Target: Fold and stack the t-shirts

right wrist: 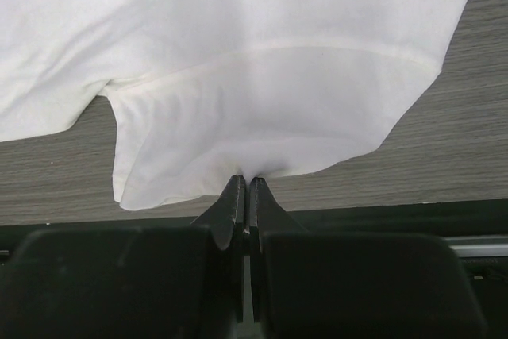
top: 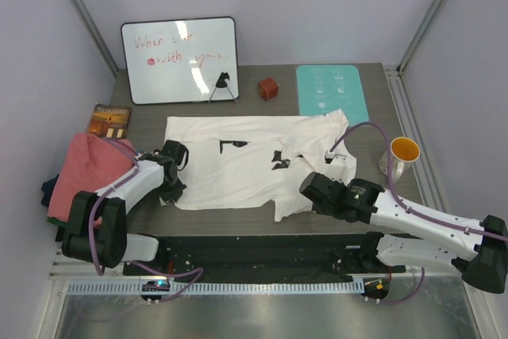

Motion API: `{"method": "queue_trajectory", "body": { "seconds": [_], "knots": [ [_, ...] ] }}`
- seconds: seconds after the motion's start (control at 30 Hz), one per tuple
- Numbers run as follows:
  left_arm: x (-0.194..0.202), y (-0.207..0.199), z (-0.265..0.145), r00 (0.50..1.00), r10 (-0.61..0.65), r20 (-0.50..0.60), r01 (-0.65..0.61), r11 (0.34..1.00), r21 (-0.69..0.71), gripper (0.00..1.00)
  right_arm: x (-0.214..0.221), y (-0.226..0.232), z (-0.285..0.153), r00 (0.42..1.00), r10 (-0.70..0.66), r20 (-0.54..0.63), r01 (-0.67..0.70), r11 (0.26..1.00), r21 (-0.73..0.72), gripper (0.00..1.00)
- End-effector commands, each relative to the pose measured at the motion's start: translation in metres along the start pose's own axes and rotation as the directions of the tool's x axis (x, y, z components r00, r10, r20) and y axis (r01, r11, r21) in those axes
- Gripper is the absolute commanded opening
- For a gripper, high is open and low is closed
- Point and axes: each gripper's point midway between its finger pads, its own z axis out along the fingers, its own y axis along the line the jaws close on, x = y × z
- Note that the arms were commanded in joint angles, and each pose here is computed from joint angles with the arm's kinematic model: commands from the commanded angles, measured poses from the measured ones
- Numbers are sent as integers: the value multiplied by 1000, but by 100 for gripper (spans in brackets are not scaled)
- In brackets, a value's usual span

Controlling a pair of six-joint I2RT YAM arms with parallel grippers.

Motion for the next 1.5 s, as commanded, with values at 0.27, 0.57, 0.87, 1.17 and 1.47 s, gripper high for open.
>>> {"method": "queue_trajectory", "body": {
  "seconds": [0.27,0.57,0.87,1.17,1.47],
  "knots": [
    [-30,6,-15,995,20,94,-15,998,-61,0,-60,-6,-14,988,24,154,-30,999,39,1],
    [-48,-20,-24,992,79,98,-79,997,-2,0,-102,3,-10,977,-57,207,40,996,85,1],
    [-67,-33,-28,985,123,117,-122,992,-17,0,-145,16,6,973,-76,217,56,994,94,1],
    [-101,-57,-40,974,163,157,-160,987,-34,0,-189,14,28,973,-85,214,61,991,115,1],
    [-133,-85,-40,955,233,184,-227,972,-58,0,-217,12,50,971,-72,226,46,992,120,1]
  ]
}}
